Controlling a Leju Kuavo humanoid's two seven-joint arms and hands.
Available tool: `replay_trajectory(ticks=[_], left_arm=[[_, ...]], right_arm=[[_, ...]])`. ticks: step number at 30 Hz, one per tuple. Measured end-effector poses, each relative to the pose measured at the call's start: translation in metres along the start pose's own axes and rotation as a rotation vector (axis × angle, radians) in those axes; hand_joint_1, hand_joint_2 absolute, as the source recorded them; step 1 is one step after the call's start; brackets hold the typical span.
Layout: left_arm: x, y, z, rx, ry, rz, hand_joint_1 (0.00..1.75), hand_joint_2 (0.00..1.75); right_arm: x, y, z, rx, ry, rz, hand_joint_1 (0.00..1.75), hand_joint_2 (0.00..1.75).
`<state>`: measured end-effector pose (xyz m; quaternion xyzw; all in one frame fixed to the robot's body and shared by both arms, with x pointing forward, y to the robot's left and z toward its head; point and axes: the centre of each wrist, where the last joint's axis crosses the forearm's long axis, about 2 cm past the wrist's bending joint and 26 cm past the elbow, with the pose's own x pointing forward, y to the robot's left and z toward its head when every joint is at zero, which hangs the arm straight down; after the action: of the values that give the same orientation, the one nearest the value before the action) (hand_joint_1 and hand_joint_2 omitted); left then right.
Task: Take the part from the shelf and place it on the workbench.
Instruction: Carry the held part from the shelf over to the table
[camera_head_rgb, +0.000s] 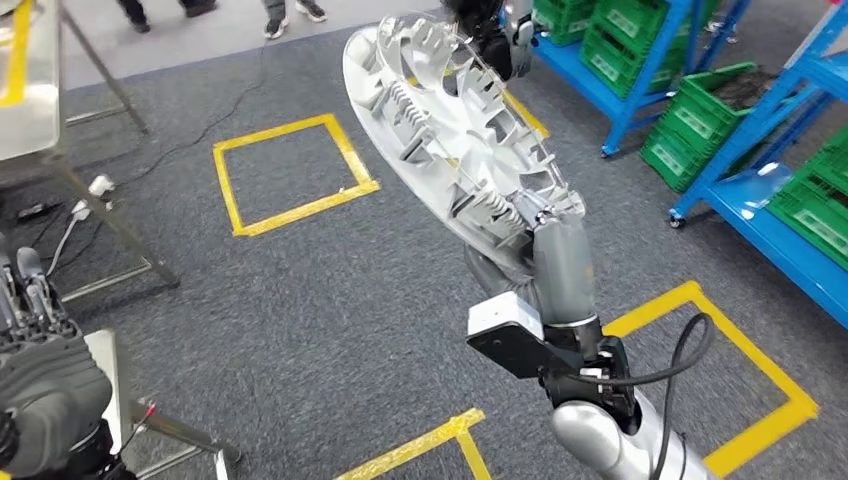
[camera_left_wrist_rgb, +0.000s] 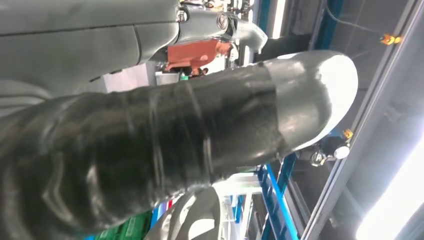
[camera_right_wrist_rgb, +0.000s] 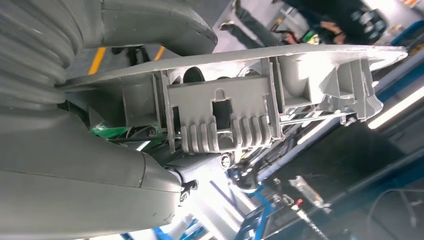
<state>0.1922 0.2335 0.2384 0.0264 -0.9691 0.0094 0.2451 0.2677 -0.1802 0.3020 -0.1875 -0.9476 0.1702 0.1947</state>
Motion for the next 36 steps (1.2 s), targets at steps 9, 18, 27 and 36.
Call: replay_trajectory(ticks=[9, 18, 27, 36], left_arm=[[-0.003, 0.001, -0.006, 0.013, -0.021, 0.020, 0.00, 0.00], [-0.005, 0.003, -0.011, 0.016, -0.038, 0.009, 0.00, 0.00], [-0.009, 0.006, -0.016, 0.003, -0.043, -0.016, 0.00, 0.00], [-0.009, 0.007, -0.019, 0.013, -0.086, -0.064, 0.00, 0.00]], right_arm=[[-0.001, 0.001, -0.005, 0.005, -0.009, 0.013, 1.75, 1.75], [0.001, 0.003, -0.009, 0.001, -0.010, 0.011, 1.75, 1.75], [0.001, 0.007, -0.004, 0.011, 0.024, 0.003, 1.75, 1.75], [0.002, 0.011, 0.001, 0.033, 0.035, -0.006, 1.75, 1.75]])
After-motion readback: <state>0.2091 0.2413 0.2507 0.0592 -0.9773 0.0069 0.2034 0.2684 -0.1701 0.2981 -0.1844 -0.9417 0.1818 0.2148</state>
